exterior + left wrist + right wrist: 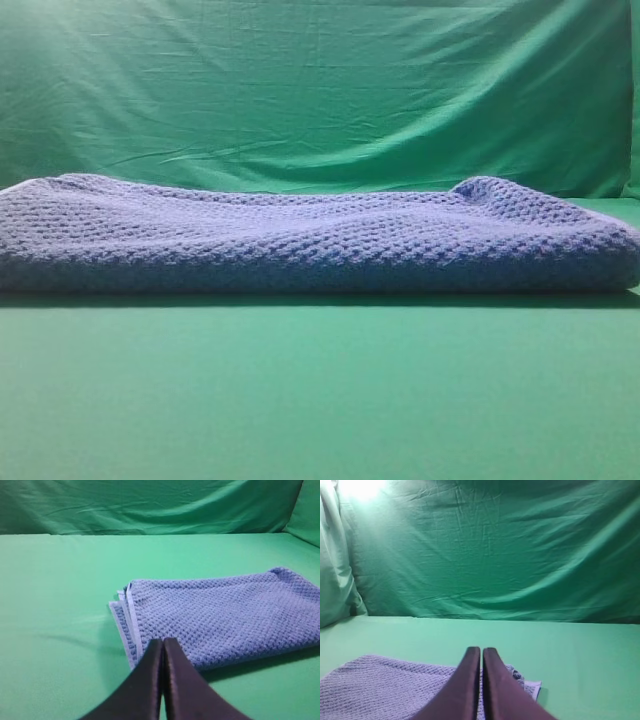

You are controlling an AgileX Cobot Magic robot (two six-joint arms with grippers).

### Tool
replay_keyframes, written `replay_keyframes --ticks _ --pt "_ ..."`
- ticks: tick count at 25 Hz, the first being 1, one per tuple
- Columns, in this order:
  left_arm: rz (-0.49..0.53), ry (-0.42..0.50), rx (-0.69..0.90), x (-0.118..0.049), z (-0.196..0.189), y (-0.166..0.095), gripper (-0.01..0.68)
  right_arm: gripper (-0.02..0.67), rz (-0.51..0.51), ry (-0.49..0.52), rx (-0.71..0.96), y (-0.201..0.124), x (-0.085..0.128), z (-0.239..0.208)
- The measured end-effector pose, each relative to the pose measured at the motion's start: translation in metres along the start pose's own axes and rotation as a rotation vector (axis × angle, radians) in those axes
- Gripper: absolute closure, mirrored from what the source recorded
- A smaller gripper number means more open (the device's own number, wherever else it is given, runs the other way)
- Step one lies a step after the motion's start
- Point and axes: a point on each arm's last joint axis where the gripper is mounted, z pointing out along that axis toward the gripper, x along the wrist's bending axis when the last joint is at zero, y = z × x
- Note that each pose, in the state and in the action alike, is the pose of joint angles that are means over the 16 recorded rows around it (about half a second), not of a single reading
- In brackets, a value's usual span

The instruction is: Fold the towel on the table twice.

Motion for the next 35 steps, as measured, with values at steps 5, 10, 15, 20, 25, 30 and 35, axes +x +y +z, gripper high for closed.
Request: replay_keyframes --ticks 5,10,15,20,25,30,35 --pt "-0.002 0.01 0.022 0.003 0.005 -0.013 0.673 0.649 -0.001 -0.002 0.034 -0.01 -0.001 0.001" --pt "0.011 0.023 0.042 0.006 0.009 -0.024 0.673 0.649 -0.006 -0.004 0.074 -0.02 -0.001 0.002" --pt "0.039 0.032 0.055 0.007 0.01 -0.029 0.673 0.649 -0.039 -0.008 0.13 -0.03 -0.002 0.002" --pt "0.076 0.035 0.067 0.008 0.01 -0.03 0.673 0.649 -0.078 -0.014 0.211 -0.038 -0.003 0.001" --pt "0.1 0.034 0.077 0.008 0.01 -0.031 0.673 0.649 -0.114 -0.023 0.291 -0.045 -0.005 -0.001" --pt "0.112 0.034 0.078 0.008 0.01 -0.031 0.673 0.649 -0.125 -0.028 0.341 -0.049 -0.006 -0.002" --pt "0.112 0.034 0.078 0.008 0.01 -0.031 0.673 0.649 -0.124 -0.028 0.353 -0.05 -0.006 -0.003"
